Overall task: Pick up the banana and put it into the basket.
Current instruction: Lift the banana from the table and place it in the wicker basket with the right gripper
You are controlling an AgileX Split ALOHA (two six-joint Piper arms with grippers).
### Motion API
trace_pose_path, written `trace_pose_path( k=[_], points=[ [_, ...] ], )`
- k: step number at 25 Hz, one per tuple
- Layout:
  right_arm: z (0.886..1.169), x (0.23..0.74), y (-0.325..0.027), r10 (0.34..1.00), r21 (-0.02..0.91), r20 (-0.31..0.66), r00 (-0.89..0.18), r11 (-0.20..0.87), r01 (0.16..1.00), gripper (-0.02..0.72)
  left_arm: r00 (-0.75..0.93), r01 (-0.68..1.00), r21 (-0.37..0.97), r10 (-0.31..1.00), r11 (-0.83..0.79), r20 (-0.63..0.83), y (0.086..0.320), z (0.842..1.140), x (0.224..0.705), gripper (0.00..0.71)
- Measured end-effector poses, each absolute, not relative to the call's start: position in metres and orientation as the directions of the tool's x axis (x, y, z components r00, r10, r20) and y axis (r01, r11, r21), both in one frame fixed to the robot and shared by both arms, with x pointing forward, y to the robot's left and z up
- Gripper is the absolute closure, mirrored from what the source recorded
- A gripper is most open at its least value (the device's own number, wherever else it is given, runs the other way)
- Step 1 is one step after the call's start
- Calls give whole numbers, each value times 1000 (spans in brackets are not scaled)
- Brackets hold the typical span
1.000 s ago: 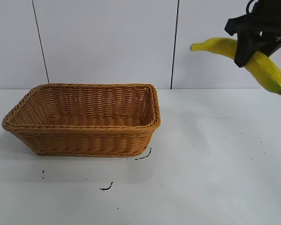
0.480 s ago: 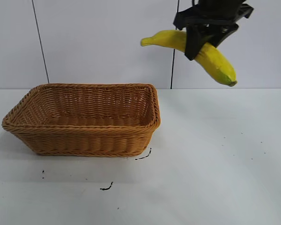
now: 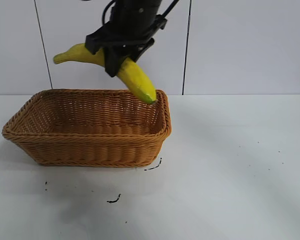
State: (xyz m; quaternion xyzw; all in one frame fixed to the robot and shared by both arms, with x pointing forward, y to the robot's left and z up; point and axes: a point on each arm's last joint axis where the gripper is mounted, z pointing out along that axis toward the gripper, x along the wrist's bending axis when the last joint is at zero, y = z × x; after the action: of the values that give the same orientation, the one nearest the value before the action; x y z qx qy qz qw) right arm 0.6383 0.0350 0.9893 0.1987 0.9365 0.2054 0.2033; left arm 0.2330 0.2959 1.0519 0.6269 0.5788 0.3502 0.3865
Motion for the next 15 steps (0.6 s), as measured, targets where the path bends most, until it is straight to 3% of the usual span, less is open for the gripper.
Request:
trace_pose_path(
  k=[5, 11, 15],
  points=[
    [963, 646, 37, 412, 430, -335, -848, 867, 251, 412, 85, 455, 890, 996, -31, -8, 296, 1052, 233, 17],
    [938, 658, 28, 425, 402, -322, -846, 870, 285, 412, 85, 455, 890, 996, -31, -8, 296, 1052, 233, 17],
    [937, 663, 23, 450, 422, -306, -839, 854, 304, 412, 85, 456, 890, 996, -31, -8, 296, 1052, 233, 17]
  ],
)
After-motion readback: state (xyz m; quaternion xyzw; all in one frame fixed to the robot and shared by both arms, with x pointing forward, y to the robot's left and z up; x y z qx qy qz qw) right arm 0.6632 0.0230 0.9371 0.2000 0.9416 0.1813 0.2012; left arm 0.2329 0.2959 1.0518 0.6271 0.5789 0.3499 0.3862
